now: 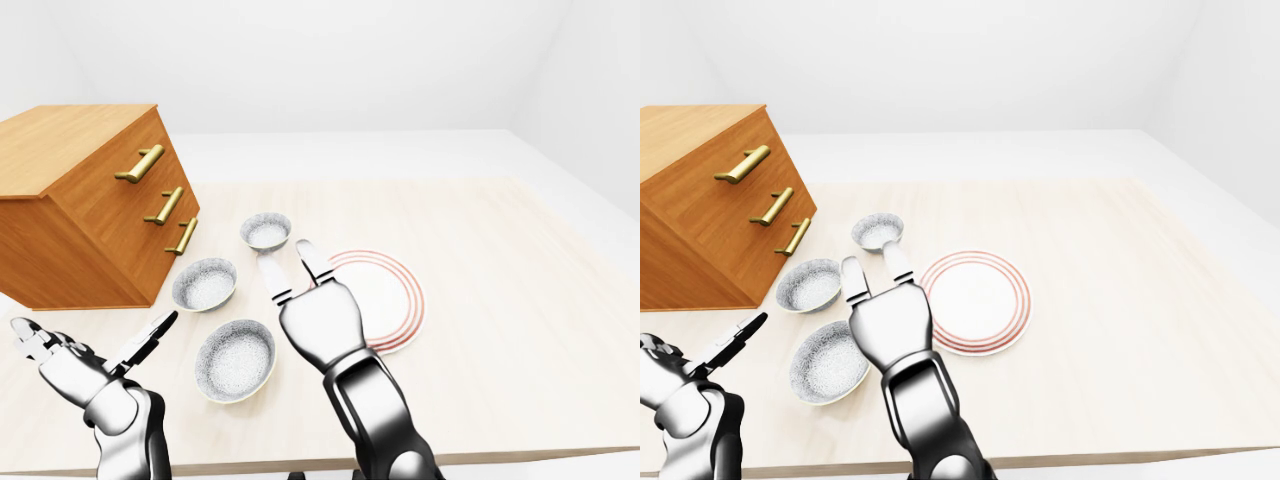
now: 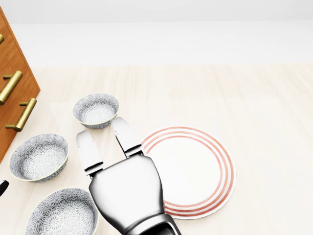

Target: Put the bowl at the front on the plate.

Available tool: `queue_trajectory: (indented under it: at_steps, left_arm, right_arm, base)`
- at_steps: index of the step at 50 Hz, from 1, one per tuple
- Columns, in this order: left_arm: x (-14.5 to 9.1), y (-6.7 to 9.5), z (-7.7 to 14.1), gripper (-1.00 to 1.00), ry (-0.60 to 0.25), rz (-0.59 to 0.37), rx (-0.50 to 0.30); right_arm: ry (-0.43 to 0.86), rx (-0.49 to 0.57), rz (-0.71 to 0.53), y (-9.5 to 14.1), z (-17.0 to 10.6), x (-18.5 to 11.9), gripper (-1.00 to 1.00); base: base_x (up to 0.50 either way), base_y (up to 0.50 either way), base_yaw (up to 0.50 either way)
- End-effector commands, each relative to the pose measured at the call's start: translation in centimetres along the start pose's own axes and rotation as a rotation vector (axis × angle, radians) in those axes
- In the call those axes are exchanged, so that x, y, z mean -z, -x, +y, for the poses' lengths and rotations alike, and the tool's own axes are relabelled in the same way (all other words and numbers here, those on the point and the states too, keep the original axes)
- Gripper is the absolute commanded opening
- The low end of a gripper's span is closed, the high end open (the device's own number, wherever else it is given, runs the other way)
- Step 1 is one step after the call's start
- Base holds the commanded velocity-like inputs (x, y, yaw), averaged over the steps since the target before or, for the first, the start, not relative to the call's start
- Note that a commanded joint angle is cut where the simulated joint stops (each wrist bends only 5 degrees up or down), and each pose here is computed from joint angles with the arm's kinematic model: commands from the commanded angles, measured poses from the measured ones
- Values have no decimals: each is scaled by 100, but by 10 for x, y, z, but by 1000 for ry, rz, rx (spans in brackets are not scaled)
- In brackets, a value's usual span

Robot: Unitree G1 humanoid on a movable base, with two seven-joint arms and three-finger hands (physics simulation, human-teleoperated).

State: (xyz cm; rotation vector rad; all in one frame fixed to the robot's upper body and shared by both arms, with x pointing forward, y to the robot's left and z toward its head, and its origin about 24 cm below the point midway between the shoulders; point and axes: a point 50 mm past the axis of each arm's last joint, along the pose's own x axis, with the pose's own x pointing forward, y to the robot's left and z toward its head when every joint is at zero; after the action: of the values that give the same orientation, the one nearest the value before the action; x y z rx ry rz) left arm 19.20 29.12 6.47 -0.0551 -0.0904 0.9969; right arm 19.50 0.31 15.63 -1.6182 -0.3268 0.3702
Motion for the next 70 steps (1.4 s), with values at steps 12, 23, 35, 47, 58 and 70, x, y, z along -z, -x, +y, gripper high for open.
queue_trajectory:
  at_steps: [12,23,35,47,58,70]
  left_arm:
    - [2,-1,-2,100,-4,0,4]
    - [-1,0,0,100,-2,0,3]
    - [1,0,-1,100,-1,-1,4]
    - [-1,0,0,100,-2,-2,1]
    - [-1,0,0,100,-2,-2,0]
    - [-1,0,0,100,-2,-1,0]
  right_arm:
    - [107,-84,-193,3,20,-38,100]
    - [89,-106,-267,-3,33,-55,100]
    - [38,-112,-328,-5,41,-66,100]
    - [-4,-143,-313,-5,45,-59,100]
    - [-5,-143,-313,-5,45,-60,100]
    - [-5,-143,-313,-5,45,-60,100]
  base:
    - [0,0,0]
    - [0,0,0]
    - [0,0,0]
    - [0,0,0]
    - [0,0,0]
    - [0,0,0]
